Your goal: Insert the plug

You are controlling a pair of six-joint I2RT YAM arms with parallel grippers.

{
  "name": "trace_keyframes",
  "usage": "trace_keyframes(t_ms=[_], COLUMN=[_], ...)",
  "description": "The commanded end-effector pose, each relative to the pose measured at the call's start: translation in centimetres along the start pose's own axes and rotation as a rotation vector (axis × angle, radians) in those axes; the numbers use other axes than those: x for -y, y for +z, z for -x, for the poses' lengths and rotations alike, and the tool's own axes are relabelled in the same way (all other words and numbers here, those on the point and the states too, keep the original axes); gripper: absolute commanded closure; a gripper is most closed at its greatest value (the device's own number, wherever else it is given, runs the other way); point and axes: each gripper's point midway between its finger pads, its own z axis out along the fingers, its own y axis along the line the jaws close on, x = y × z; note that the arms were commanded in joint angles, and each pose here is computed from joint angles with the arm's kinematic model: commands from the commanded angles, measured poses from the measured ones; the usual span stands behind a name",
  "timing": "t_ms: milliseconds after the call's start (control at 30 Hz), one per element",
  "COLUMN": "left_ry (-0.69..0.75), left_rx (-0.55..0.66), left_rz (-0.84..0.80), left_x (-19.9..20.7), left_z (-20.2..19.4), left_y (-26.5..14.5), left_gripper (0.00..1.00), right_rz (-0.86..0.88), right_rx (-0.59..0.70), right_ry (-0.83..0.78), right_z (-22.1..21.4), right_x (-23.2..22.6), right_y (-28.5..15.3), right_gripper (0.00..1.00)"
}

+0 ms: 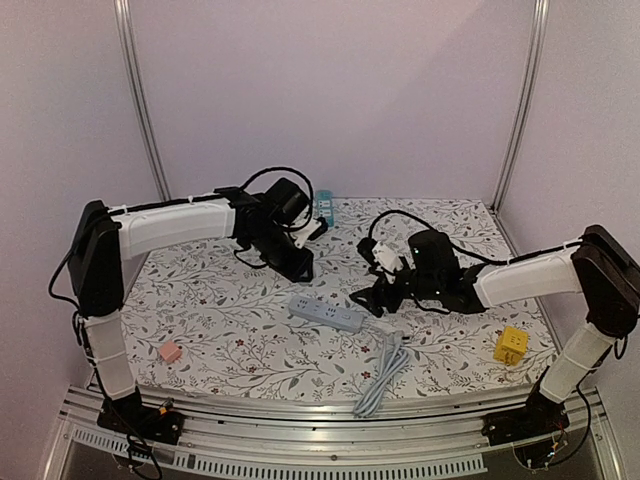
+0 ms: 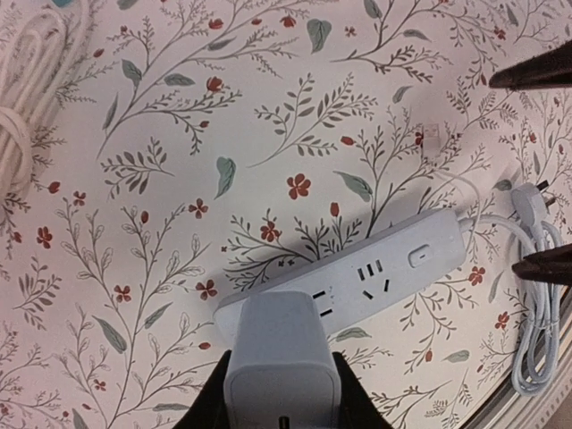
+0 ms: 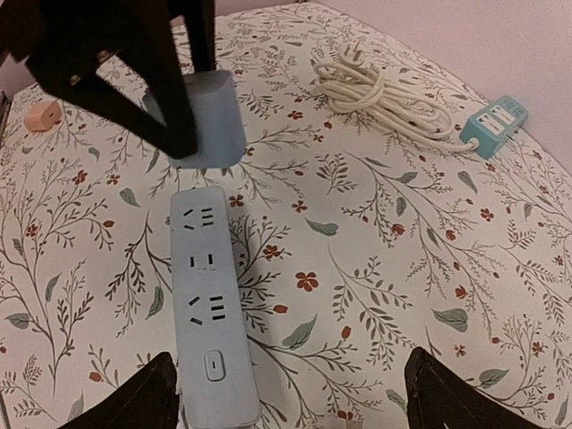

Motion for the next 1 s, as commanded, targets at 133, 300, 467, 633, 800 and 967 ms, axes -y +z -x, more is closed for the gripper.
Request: trace_keyframes(t_ms=[133, 300, 467, 633, 800, 967], left_ry=[-0.04, -0.041, -0.047, -0.056, -0.051, -0.048], left_rx=[0.006, 0.01, 0.021, 0.015, -0.002, -0.023], left_rz=[0.014, 0.025, 0.042, 0.042, 0.047, 0.059], left_x=[2.6, 3.2, 3.6, 3.9, 4.2, 4.1], left_z=[-1.2, -1.8, -2.2, -2.4, -2.6, -2.7], left_y=[0.2, -0.3, -0.1, 0.3, 1.1, 2.1], left_gripper=[1.0, 1.0, 1.0, 1.0, 1.0, 1.0], right_rz=[-0.33, -0.375, -0.428, -0.432, -0.421, -0.417], right_rx=[0.19, 0.225, 0.254, 0.255, 0.242, 0.236], right_ry=[0.24, 0.286, 0.324, 0.379, 0.377, 0.377], right_z=[2.2, 2.0, 1.9, 1.3, 0.9, 0.7], right_x=[7.5, 8.6, 9.9, 10.6, 10.4, 10.3], right_y=[-3.2, -4.4, -5.1, -5.2, -4.9, -4.8], right_gripper=[0.04, 0.01, 0.01, 0.01, 0.01, 0.01])
